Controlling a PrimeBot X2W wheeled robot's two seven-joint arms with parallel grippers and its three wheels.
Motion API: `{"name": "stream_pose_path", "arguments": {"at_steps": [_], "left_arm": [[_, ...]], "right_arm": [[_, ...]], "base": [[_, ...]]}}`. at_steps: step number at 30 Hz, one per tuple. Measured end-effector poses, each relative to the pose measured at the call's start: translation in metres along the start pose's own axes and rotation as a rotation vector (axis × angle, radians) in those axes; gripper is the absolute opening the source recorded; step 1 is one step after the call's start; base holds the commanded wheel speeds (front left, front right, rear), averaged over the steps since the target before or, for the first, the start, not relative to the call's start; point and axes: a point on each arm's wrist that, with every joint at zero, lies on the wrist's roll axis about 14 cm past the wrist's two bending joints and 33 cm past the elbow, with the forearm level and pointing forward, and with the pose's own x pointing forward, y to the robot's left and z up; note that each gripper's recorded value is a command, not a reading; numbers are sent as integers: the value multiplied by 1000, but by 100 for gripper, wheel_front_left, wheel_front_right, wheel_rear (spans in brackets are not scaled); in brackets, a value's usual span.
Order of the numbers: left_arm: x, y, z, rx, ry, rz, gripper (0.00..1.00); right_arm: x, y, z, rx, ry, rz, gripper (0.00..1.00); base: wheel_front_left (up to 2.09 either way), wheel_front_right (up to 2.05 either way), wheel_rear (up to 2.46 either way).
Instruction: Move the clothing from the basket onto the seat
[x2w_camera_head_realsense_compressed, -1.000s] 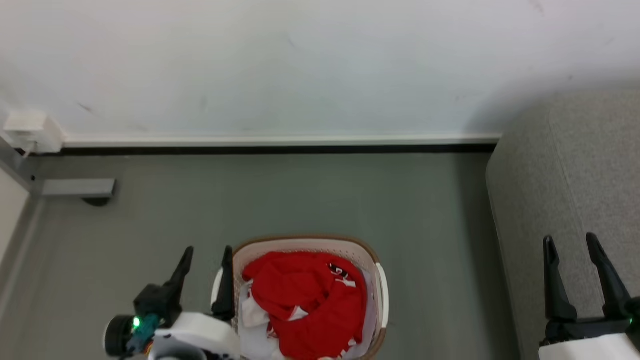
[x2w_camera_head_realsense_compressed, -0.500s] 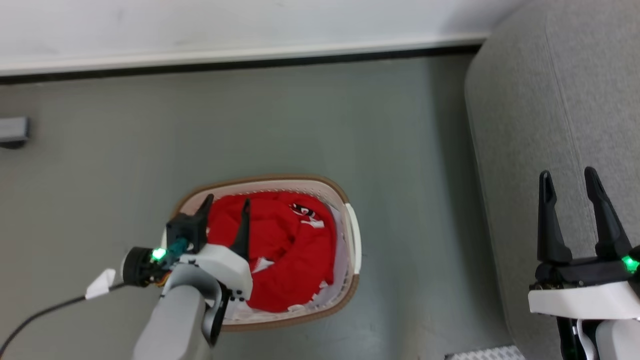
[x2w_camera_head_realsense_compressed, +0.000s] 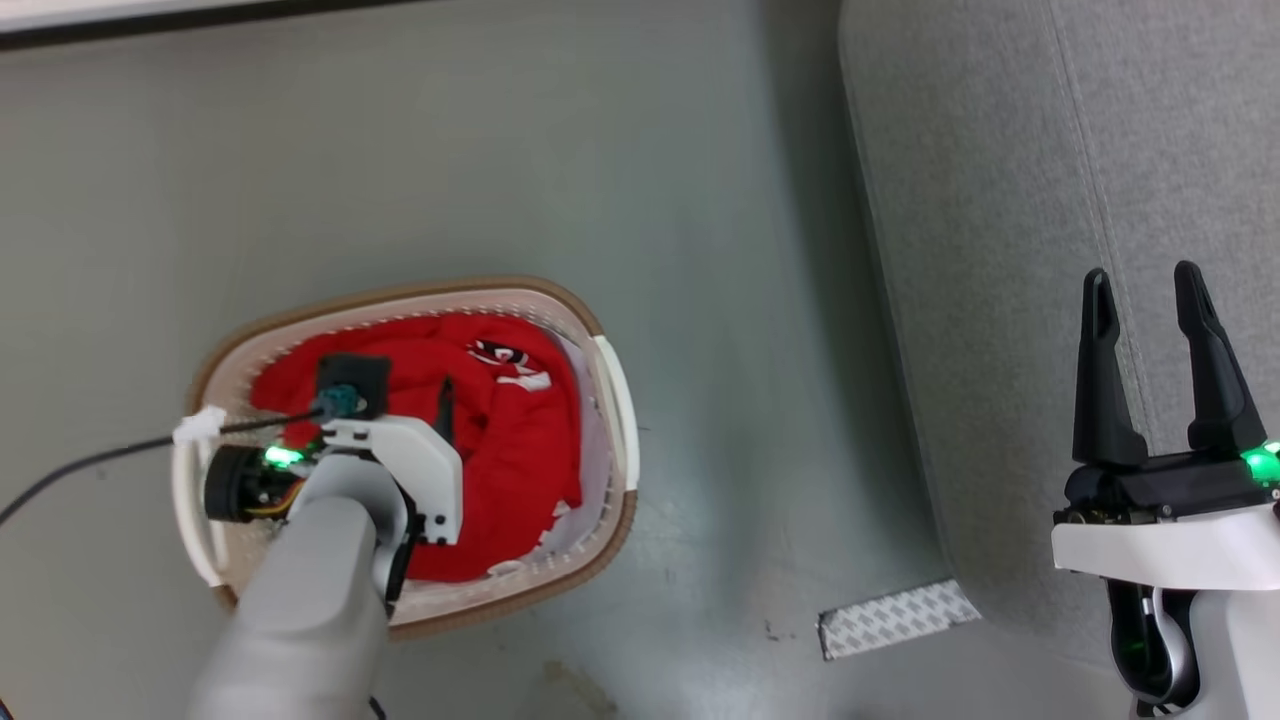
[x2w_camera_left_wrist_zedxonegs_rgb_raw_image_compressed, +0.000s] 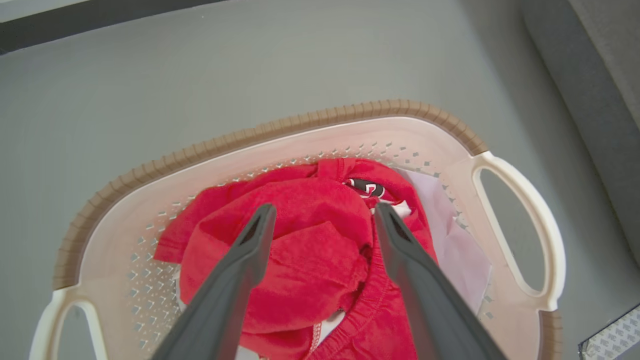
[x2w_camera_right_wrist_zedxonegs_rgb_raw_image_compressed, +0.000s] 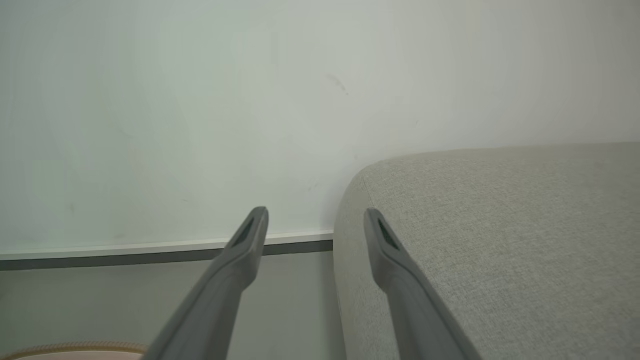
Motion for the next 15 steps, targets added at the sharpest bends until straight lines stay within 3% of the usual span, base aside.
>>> {"name": "stream_pose_path", "arguments": {"at_steps": [15], "left_arm": [[36,5,-51,74,196,-41,100]], "right_arm": [[6,-19,-23,8,52,-52,100]], "base": [[0,0,0]]}}
